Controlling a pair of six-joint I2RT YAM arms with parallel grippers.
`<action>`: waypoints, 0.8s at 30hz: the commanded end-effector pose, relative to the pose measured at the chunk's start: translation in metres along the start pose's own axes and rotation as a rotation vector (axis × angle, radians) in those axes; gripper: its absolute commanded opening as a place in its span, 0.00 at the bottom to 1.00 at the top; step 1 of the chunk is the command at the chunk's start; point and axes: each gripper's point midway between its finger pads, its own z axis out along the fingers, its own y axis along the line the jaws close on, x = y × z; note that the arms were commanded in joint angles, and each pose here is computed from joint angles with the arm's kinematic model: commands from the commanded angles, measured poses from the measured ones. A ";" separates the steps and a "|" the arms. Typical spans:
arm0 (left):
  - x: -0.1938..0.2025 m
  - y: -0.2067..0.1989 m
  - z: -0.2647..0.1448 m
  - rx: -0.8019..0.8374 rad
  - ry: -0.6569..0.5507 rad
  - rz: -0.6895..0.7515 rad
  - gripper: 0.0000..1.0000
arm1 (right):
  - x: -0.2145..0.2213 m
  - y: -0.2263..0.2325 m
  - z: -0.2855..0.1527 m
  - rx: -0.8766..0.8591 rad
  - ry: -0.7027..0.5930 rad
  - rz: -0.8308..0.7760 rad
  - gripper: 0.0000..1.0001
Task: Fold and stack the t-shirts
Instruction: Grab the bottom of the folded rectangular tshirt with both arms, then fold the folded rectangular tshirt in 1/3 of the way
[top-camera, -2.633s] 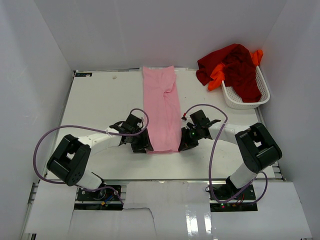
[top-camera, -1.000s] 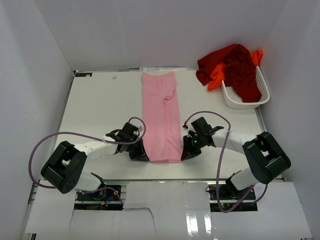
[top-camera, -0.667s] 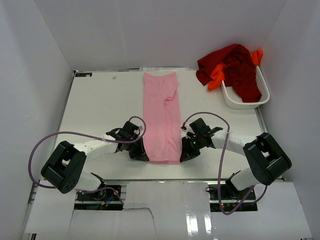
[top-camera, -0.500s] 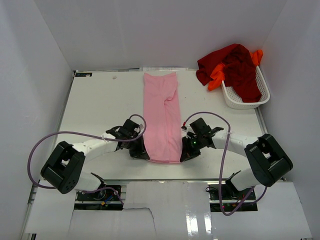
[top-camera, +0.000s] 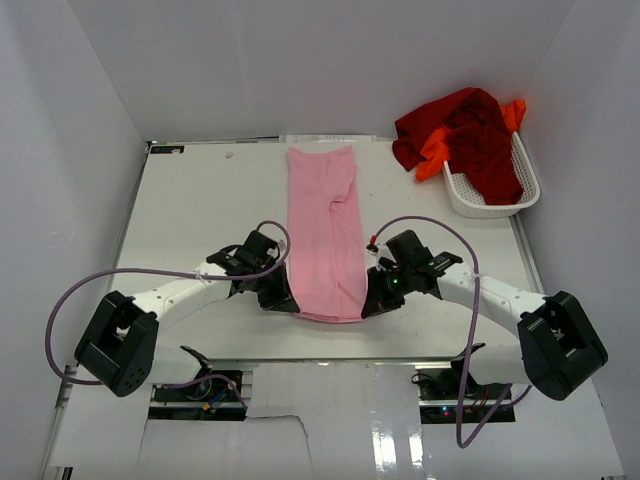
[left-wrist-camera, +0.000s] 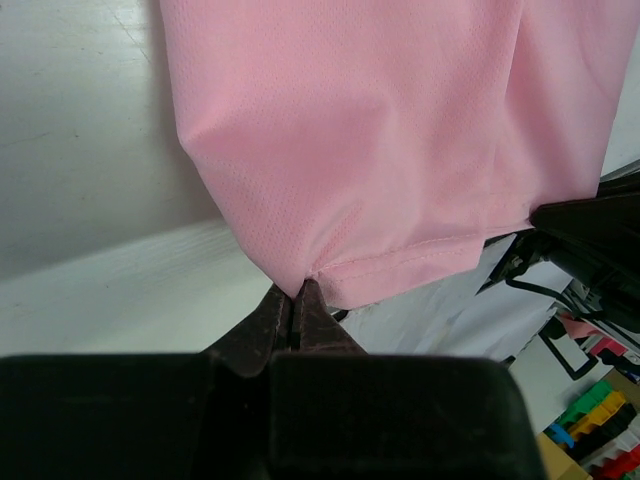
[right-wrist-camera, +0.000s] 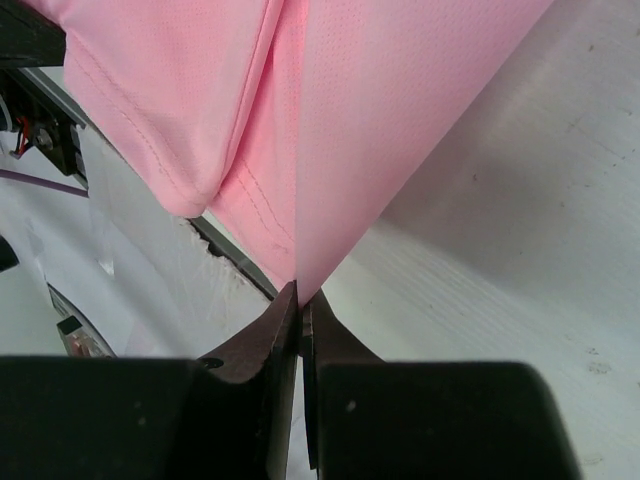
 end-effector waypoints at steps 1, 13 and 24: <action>-0.002 -0.010 -0.013 0.026 -0.031 0.010 0.00 | -0.003 0.014 -0.013 -0.019 -0.009 -0.015 0.08; -0.017 -0.034 -0.044 0.046 -0.101 0.029 0.00 | -0.015 0.031 -0.032 -0.036 -0.049 -0.045 0.08; -0.039 -0.048 -0.052 0.043 -0.128 0.053 0.00 | -0.049 0.049 -0.044 -0.039 -0.099 -0.105 0.08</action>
